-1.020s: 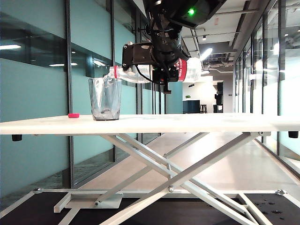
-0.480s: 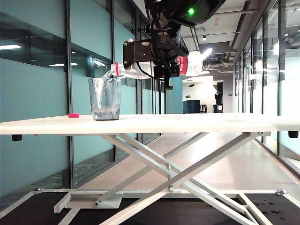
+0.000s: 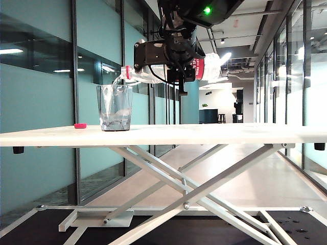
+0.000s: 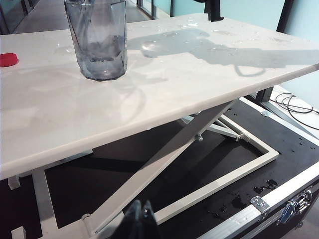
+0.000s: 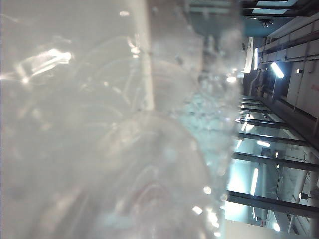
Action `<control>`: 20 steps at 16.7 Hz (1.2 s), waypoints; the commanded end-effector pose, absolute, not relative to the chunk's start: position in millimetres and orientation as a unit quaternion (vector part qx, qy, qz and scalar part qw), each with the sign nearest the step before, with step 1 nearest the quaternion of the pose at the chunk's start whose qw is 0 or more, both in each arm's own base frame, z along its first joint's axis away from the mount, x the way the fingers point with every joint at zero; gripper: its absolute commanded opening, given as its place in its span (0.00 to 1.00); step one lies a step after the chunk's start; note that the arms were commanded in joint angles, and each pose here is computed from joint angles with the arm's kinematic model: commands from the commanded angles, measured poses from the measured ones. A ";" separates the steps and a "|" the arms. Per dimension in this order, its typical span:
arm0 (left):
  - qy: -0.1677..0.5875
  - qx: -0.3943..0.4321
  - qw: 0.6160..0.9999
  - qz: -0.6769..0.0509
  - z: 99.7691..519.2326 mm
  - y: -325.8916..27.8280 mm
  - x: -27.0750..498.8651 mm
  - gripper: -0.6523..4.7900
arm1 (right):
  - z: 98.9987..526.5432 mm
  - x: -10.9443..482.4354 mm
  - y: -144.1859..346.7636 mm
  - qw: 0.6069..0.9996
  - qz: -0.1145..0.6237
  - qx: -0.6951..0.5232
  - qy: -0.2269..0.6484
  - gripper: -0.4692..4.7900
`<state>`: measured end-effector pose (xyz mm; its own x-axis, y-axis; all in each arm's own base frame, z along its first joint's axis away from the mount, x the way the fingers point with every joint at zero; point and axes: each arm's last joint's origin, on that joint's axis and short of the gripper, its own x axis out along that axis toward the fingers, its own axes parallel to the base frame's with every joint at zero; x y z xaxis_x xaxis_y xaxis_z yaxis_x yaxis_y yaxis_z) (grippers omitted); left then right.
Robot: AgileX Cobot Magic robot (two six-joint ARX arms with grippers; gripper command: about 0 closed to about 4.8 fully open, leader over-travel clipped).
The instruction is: Pick up the mineral water bottle on the table and pour water into the mug until it's half full.
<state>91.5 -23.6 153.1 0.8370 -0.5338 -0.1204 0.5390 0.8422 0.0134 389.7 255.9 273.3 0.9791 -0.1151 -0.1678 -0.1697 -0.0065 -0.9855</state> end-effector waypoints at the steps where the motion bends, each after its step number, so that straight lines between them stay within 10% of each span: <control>1: 0.058 0.024 0.957 -0.282 153.1 -23.7 91.4 0.11 | 287.4 387.6 256.2 0.713 -0.002 -0.696 0.085 0.41; 20: 0.058 0.024 0.958 -0.282 153.1 -23.7 91.4 0.11 | 283.4 387.3 255.8 0.755 0.005 -0.649 0.095 0.41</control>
